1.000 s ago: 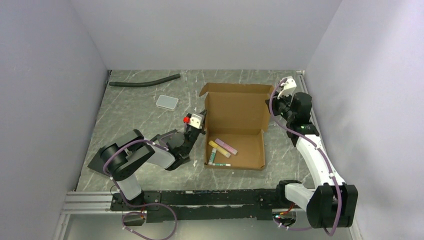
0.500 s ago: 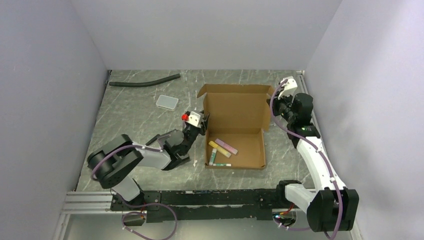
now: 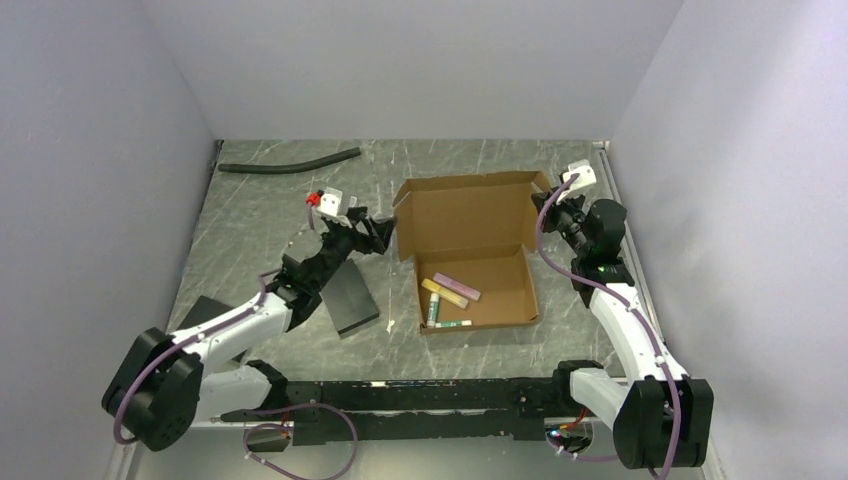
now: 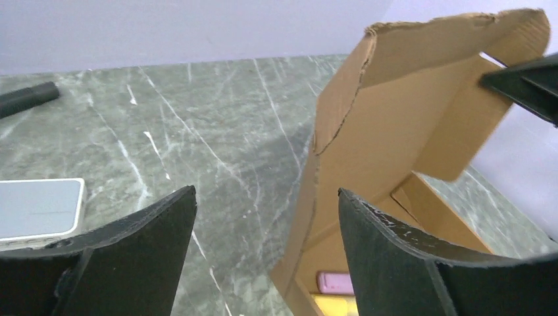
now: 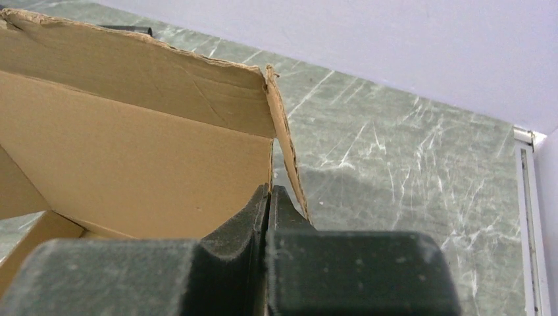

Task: Fold the paper box

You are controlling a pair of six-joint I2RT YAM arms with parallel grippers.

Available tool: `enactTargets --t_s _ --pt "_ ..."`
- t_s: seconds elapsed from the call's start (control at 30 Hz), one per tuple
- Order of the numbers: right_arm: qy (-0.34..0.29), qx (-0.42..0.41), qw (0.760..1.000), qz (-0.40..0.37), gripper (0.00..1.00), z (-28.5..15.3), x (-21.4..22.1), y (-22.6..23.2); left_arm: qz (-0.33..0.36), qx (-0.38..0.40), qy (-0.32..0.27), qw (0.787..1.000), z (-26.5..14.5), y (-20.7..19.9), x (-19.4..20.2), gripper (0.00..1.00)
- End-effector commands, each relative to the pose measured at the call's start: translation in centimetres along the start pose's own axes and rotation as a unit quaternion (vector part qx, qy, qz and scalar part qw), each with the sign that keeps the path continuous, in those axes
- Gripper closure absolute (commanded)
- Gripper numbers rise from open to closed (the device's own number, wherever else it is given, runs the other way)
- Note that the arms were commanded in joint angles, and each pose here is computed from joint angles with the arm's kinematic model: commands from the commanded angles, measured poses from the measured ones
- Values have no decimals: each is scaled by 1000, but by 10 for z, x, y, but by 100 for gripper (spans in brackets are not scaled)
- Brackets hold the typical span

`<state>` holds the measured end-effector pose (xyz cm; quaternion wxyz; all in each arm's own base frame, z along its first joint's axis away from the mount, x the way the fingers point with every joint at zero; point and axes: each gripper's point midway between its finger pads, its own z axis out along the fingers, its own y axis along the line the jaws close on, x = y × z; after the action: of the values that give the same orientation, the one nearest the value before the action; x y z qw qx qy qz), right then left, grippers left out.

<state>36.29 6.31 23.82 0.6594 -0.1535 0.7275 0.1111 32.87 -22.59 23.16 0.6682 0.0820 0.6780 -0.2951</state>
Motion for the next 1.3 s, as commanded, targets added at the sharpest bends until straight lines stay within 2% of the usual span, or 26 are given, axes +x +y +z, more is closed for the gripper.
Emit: enactTargets --t_s 0.0,0.13,0.2,0.3,0.4,0.53,0.7,0.8,0.87,1.03,1.27 --pt "-79 -2 997 -24 100 -2 -44 -1 -16 89 36 995 -9 -30 -7 15" --pt "-77 0 997 -23 100 -1 -42 -1 -8 112 49 993 -4 -38 -14 10" --pt "-76 2 997 -22 100 -1 -41 -2 -10 119 55 991 1 -41 -16 1" --pt "-74 1 997 -18 100 -1 -40 -2 -17 109 65 992 11 -38 -14 1" --pt "-73 0 997 -17 100 -1 -39 -1 -20 94 79 992 20 -33 -9 12" --pt "-72 2 997 -15 100 -1 -39 -2 -25 91 97 991 29 -32 0 38" --pt "-67 12 998 -7 100 0 -39 -6 -38 102 108 988 37 -39 -2 82" --pt "-68 37 997 5 100 1 -41 -14 -58 92 112 988 43 -40 -7 95" --pt "-64 55 996 18 100 4 -43 -17 -78 72 117 987 49 -38 -9 100" --pt "-61 79 994 52 100 13 -49 -12 -108 47 136 984 64 -44 -8 100" --pt "-86 115 987 74 100 29 -63 -13 -81 -9 97 992 90 -36 -19 100"
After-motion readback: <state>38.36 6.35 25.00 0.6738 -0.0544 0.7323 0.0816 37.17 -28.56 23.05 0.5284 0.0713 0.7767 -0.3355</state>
